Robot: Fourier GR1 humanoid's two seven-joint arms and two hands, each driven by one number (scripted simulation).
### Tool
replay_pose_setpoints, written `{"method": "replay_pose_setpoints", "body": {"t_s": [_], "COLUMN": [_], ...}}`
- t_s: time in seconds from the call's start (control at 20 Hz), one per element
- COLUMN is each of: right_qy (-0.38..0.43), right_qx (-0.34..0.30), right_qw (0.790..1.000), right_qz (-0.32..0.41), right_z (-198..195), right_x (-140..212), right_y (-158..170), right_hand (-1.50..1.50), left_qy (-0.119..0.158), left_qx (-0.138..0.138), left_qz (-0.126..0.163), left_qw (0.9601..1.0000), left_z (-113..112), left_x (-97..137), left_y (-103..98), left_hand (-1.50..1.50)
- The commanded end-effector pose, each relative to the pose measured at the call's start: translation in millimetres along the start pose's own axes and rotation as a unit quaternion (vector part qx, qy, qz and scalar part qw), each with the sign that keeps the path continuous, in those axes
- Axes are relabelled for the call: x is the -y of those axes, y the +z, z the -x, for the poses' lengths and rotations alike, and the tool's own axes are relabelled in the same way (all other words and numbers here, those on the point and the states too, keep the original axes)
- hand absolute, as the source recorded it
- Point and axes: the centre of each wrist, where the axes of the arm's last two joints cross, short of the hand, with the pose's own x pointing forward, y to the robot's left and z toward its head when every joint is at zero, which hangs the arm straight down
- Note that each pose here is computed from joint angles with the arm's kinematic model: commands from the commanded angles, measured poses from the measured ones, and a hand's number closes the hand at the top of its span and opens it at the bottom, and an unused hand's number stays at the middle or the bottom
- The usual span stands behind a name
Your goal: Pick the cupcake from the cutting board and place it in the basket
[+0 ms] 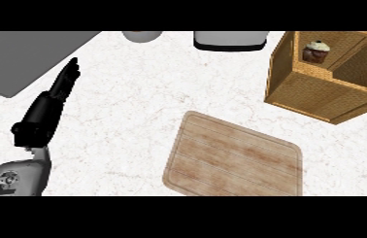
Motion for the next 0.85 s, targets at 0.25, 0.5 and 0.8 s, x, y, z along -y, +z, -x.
{"method": "replay_pose_setpoints", "body": {"t_s": [0.25,0.5,0.8], "right_qy": [-0.24,-0.311,-0.342], "right_qx": [0.001,-0.041,-0.067], "right_qw": [0.96,0.921,0.886], "right_qz": [0.144,0.231,0.305], "right_z": [30,66,139], "right_x": [24,47,73], "right_y": [8,24,66], "right_hand": [-1.5,-1.5,-1.5], "left_qy": [-0.014,-0.001,0.0], "left_qx": [0.001,0.009,-0.002], "left_qz": [-0.003,-0.004,-0.005], "left_qw": [0.9999,1.0,1.0], "left_z": [-11,-14,-4], "left_x": [-16,-15,-15], "left_y": [0,-2,-1], "left_hand": [0.0,0.0,0.0]}}
